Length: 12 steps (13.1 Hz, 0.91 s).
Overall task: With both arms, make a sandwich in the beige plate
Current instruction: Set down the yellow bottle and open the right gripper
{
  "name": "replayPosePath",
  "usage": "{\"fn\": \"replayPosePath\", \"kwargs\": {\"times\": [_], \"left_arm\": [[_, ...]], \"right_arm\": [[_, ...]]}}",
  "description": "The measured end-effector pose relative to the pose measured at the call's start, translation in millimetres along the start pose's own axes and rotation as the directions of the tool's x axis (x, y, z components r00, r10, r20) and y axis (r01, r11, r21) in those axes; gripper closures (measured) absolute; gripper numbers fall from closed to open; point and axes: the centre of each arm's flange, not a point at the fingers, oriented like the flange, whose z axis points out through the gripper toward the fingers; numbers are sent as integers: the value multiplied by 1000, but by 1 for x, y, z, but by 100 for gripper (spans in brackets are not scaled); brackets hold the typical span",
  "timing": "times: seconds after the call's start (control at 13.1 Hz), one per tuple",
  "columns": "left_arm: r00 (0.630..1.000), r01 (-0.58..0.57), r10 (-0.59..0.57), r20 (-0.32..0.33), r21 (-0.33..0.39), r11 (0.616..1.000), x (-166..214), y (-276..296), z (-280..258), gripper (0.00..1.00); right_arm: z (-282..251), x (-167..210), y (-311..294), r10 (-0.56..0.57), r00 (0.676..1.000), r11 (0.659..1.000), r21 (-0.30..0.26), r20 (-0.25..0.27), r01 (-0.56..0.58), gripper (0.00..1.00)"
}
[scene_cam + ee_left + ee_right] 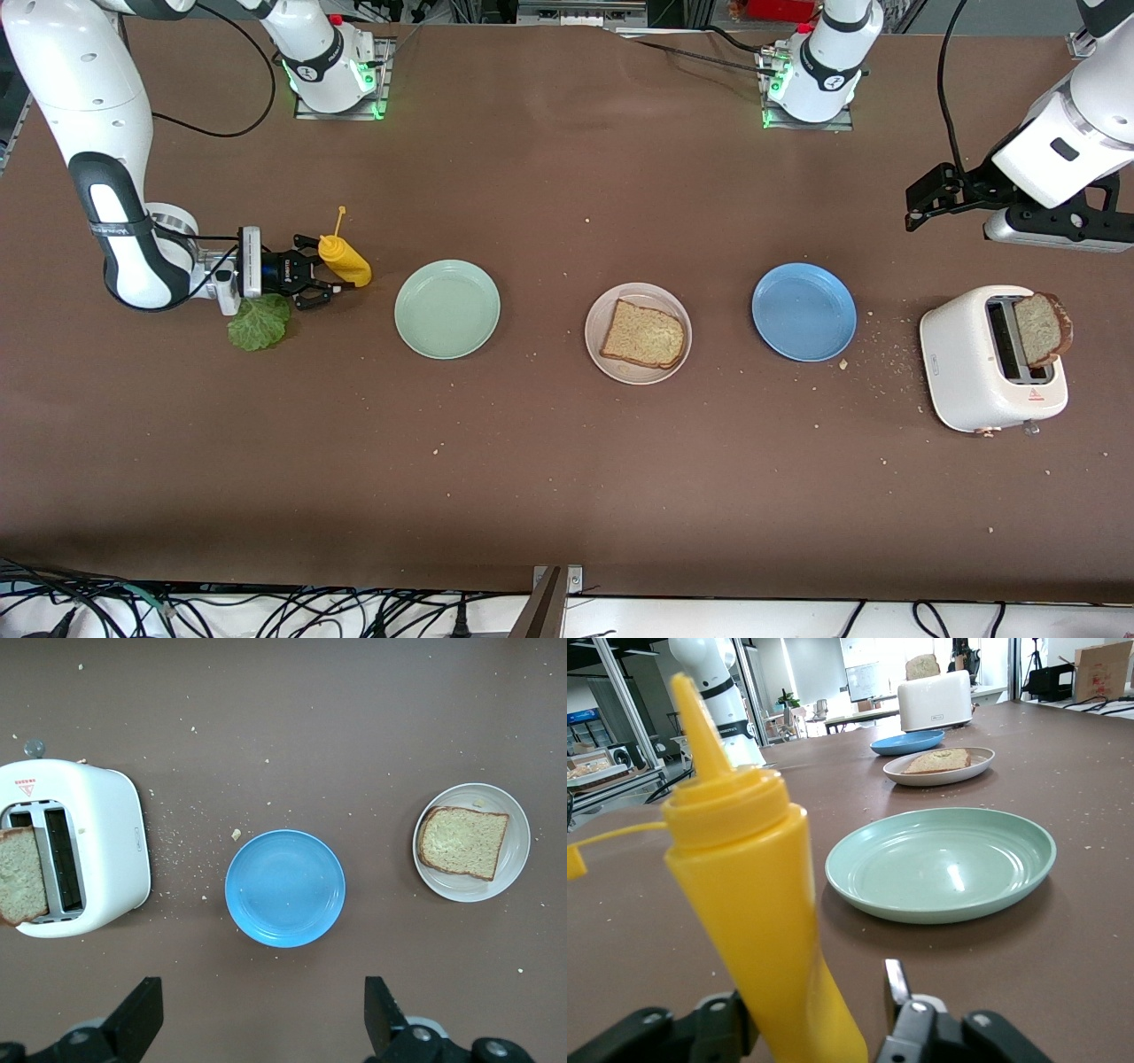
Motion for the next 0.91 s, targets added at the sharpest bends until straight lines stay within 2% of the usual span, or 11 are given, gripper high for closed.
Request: {"fn": "replayPosePath", "kwargs": {"times": [0.23,0.38,0.53,0.69,0.76,0.84,0.91], "left_arm": [[1000,0,0,0,0,1000,0,0,0,0],[1000,0,0,0,0,1000,0,0,0,0],[1000,0,0,0,0,1000,0,0,0,0],[1000,0,0,0,0,1000,0,0,0,0],[1000,0,0,0,0,1000,0,0,0,0],[1000,0,0,0,0,1000,0,0,0,0],[1000,0,0,0,0,1000,0,0,0,0]], "right_arm": [[-16,15,17,67,997,998,-3,21,-67,3],[-49,44,40,129,987,991,28,99,-132,3],[-89,88,63,213,954,973,42,212,-227,3],[-124,131,74,327,888,938,6,324,-348,3],[-137,146,74,398,838,908,-33,373,-417,3],[-148,161,71,483,766,864,-92,424,-495,3],[-157,180,67,567,678,810,-166,468,-563,3]]}}
